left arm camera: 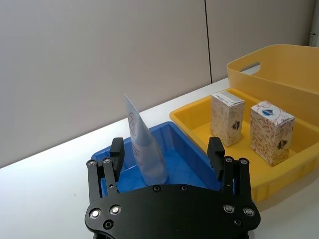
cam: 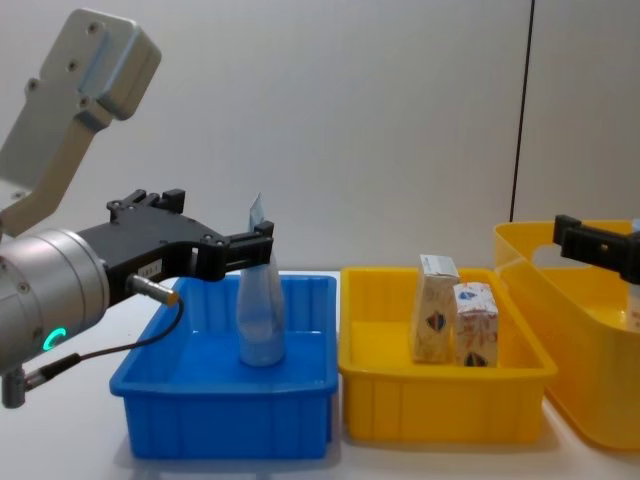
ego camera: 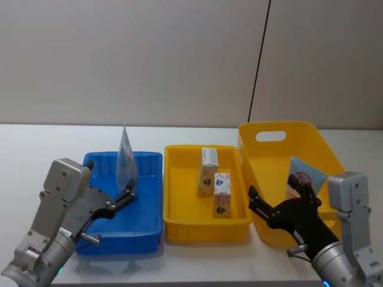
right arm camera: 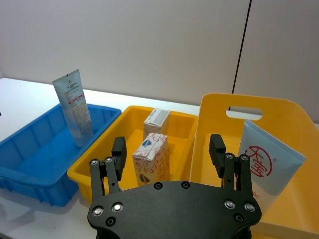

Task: Bimanual collaborative sorting of washing and personal care products

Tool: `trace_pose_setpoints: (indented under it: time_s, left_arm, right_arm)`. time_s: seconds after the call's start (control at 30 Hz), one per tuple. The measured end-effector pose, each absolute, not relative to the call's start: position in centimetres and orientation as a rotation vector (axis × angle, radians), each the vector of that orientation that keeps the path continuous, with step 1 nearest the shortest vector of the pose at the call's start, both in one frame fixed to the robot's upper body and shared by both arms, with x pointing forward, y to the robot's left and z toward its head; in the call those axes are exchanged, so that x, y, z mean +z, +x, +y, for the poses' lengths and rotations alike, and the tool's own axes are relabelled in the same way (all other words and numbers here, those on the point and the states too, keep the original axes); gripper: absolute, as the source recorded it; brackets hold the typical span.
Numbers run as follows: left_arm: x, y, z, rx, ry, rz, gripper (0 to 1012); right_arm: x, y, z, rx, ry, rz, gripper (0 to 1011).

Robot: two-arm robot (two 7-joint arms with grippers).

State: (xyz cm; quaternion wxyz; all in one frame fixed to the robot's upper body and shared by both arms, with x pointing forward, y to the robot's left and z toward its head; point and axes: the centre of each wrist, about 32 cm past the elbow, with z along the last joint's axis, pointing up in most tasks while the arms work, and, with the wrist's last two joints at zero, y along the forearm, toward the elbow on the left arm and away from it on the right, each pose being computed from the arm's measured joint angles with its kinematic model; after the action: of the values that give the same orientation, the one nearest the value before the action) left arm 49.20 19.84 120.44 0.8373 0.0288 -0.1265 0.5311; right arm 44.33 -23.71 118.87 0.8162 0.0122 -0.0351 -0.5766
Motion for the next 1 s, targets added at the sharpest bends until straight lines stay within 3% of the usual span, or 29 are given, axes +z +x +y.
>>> trace_pose_setpoints:
  time_s: [0.47, 1.0]
  left_arm:
    - [120.4, 49.2, 19.8, 1.124, 0.061, -0.267, 1001]
    - [120.4, 49.2, 19.8, 1.124, 0.061, -0.267, 1001]
  right_arm:
    - [119.3, 44.7, -23.3, -1.21, 0.01, -0.036, 1004]
    - [120.2, 46.8, -20.4, -1.164, -0.021, 0.004, 1004]
